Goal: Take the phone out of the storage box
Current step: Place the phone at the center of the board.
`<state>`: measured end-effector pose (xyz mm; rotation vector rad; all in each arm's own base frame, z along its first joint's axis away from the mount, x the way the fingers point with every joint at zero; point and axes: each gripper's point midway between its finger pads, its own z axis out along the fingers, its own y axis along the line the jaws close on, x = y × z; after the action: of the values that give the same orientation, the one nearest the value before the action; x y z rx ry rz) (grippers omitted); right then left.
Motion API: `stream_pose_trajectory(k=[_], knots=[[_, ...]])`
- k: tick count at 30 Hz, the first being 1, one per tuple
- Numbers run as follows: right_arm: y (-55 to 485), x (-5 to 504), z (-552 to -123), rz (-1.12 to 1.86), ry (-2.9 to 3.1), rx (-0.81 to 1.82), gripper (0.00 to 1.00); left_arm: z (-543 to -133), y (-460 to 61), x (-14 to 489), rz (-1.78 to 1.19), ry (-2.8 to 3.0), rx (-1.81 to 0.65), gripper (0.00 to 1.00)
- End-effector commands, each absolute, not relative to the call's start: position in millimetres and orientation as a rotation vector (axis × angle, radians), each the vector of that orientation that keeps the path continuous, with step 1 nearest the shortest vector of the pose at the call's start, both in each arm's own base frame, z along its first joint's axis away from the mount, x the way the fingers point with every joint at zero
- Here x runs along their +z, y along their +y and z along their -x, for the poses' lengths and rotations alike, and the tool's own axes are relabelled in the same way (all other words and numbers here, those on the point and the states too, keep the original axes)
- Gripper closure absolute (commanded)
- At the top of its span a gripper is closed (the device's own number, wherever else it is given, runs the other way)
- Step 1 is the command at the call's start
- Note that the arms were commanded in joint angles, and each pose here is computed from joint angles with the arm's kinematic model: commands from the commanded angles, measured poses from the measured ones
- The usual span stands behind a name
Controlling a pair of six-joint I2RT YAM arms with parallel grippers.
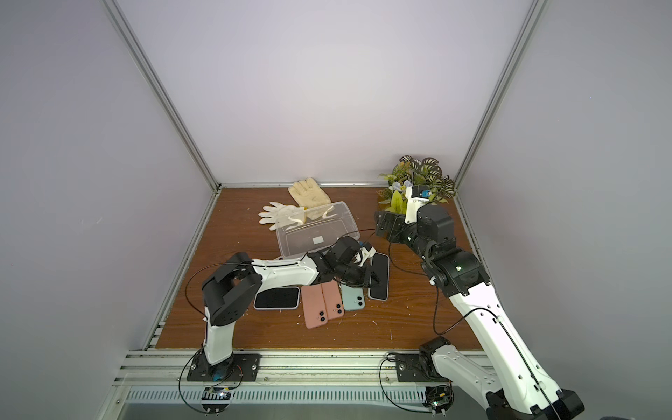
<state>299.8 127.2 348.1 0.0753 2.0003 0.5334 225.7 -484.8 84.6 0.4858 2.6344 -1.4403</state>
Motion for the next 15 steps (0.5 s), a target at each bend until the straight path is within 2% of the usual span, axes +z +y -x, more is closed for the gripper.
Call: stream_pose_trajectory(k=[1, 4, 6, 12, 15], knots=[[120.7, 352.0, -294.6, -0.097, 1.978, 0.534, 0.01, -222.0, -512.0, 95.2, -0.525, 2.542, -1.49, 1.0], [118.3, 349.5, -292.4, -0.092, 1.977, 0.52, 0.01, -216.7, -510.9, 75.6, -0.521, 2.593, -1.447, 0.99], [116.7, 347.8, -291.4, -0.091, 1.976, 0.512, 0.01, -214.1, -506.7, 64.0, -0.521, 2.624, -1.411, 0.89], [113.0, 330.2, -291.2, -0.085, 2.021, 0.486, 0.01, -211.7, -496.6, 47.4, -0.536, 2.678, -1.324, 0.65], [110.1, 330.6, -292.1, -0.096, 2.018, 0.482, 0.01, -210.9, -492.3, 41.0, -0.54, 2.718, -1.273, 0.44]])
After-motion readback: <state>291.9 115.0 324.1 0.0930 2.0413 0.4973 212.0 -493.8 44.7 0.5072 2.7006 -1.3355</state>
